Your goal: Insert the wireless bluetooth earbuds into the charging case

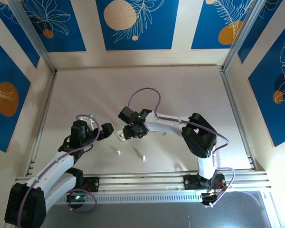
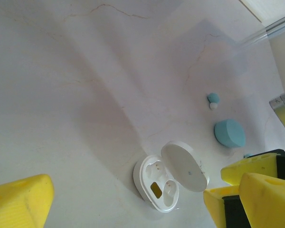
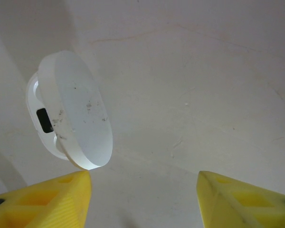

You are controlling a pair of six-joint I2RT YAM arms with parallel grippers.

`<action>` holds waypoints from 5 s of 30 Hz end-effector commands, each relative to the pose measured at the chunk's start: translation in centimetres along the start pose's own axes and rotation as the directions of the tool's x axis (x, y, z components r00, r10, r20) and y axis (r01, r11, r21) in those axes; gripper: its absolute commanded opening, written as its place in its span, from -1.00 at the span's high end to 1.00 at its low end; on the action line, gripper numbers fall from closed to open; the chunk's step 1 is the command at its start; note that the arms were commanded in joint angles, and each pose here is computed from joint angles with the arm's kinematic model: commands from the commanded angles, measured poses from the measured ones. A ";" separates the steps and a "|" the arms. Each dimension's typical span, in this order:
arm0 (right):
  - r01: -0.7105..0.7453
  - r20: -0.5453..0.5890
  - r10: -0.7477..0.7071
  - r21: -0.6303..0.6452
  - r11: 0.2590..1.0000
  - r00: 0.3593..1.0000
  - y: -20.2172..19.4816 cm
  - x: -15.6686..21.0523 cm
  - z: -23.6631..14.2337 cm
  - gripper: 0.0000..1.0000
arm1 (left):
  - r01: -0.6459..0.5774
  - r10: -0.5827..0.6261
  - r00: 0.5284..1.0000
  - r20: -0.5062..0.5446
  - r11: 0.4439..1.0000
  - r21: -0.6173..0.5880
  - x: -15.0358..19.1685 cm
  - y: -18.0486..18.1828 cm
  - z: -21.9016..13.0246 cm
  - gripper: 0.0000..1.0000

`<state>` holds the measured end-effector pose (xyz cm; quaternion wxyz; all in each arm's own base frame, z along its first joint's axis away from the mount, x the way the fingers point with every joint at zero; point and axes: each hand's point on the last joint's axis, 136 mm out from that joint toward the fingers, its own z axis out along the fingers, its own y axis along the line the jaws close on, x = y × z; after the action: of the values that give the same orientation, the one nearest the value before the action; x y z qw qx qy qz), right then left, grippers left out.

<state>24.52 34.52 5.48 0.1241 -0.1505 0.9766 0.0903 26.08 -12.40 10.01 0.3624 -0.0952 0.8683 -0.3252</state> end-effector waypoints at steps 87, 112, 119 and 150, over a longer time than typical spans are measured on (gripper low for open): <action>-0.122 -0.112 0.097 -0.240 0.963 0.989 -3.2 13.0 -5.4 -0.06 | -0.189 0.132 0.975 0.177 0.913 0.362 -0.5 -7.5 -3.1 -0.99; -0.025 -0.149 0.024 -0.005 1.000 0.989 -2.5 11.9 -3.1 0.17 | -0.184 0.135 0.977 0.166 0.926 0.330 -0.5 -6.9 -2.8 -0.99; -0.029 -0.173 0.034 0.035 0.999 0.984 -3.1 12.3 -2.7 0.17 | -0.189 0.138 0.975 0.172 0.925 0.329 -0.6 -7.0 -3.0 -1.00; -0.016 -0.205 0.033 0.083 0.996 0.978 -3.5 12.8 -1.6 0.15 | -0.192 0.141 0.974 0.177 0.928 0.320 -0.6 -6.8 -3.0 -0.99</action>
<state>13.59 27.99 3.19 0.0333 -0.1437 0.9878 0.0496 23.79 -15.82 15.05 0.4480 0.0065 0.7841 -0.4295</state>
